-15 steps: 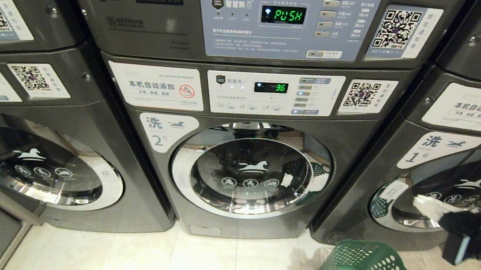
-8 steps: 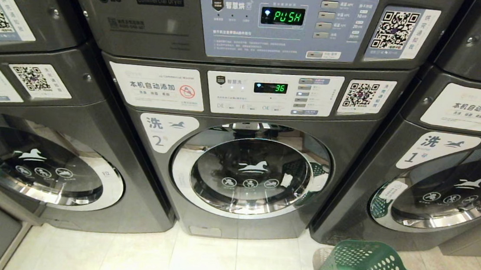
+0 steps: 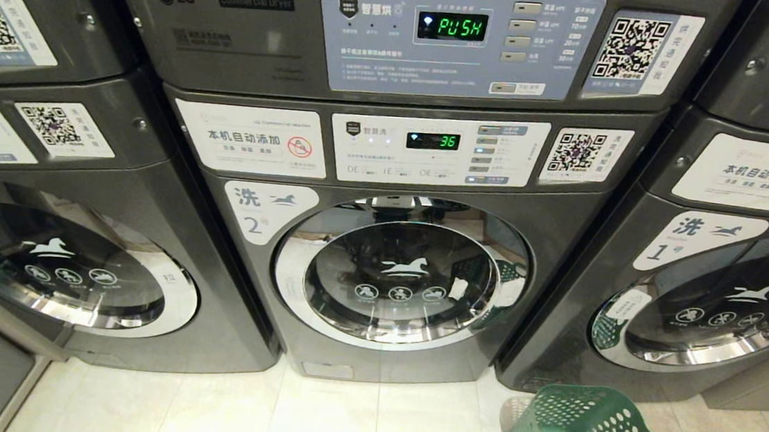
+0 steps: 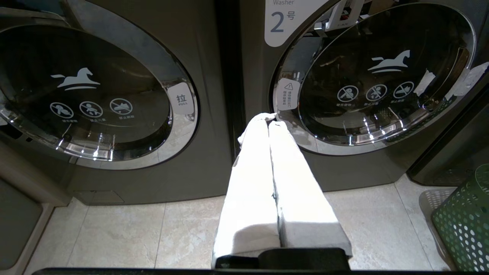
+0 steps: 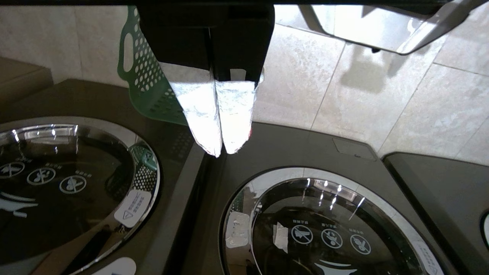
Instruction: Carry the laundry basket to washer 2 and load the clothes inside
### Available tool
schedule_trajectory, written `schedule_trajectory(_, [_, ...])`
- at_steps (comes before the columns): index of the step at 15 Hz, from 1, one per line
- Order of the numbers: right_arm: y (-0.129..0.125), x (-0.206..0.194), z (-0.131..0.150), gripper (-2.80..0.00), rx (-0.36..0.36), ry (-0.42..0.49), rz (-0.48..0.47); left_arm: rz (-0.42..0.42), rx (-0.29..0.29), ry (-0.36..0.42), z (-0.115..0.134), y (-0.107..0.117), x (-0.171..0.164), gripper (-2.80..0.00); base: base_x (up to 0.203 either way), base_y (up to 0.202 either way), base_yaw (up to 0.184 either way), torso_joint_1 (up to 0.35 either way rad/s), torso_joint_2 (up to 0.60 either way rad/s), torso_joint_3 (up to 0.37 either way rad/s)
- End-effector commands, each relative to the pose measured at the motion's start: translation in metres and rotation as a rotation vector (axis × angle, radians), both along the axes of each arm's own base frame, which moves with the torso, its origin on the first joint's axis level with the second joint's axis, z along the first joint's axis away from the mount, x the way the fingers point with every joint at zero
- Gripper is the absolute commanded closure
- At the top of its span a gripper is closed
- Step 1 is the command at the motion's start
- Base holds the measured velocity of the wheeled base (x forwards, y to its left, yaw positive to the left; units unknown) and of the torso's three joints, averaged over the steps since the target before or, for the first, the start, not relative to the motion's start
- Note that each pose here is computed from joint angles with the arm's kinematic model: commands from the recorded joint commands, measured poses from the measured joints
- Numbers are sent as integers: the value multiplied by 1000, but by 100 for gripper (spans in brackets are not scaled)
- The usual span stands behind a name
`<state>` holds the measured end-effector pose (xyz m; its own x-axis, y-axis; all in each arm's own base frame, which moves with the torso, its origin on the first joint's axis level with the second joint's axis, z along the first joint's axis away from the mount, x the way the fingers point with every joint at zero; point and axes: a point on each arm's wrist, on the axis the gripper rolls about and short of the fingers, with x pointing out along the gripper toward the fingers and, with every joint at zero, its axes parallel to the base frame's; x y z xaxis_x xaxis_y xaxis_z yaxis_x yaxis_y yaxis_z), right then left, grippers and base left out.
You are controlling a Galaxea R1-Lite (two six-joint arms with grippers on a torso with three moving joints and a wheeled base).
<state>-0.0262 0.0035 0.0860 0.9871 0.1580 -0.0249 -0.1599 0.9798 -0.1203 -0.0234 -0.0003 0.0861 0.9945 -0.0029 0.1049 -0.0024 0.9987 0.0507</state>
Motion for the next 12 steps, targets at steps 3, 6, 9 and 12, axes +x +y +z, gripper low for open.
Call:
schedule_trajectory(3, [-3,4,-11,0,-33,-31,-127,-1,0,40,-11,0,3,0,0,0,0,0,0,0])
schedule_trajectory(6, [-3,4,-11,0,28,-20,-135,0,0,39,-11,0,3,0,0,0,0,0,0,0])
schedule_trajectory(9, [-3,4,-11,0,50,-17,-136,0,0,39,-11,0,3,0,0,0,0,0,0,0])
schedule_trajectory(12, [-3,4,-11,0,57,-17,-151,-2,0,39,-11,0,3,0,0,0,0,0,0,0])
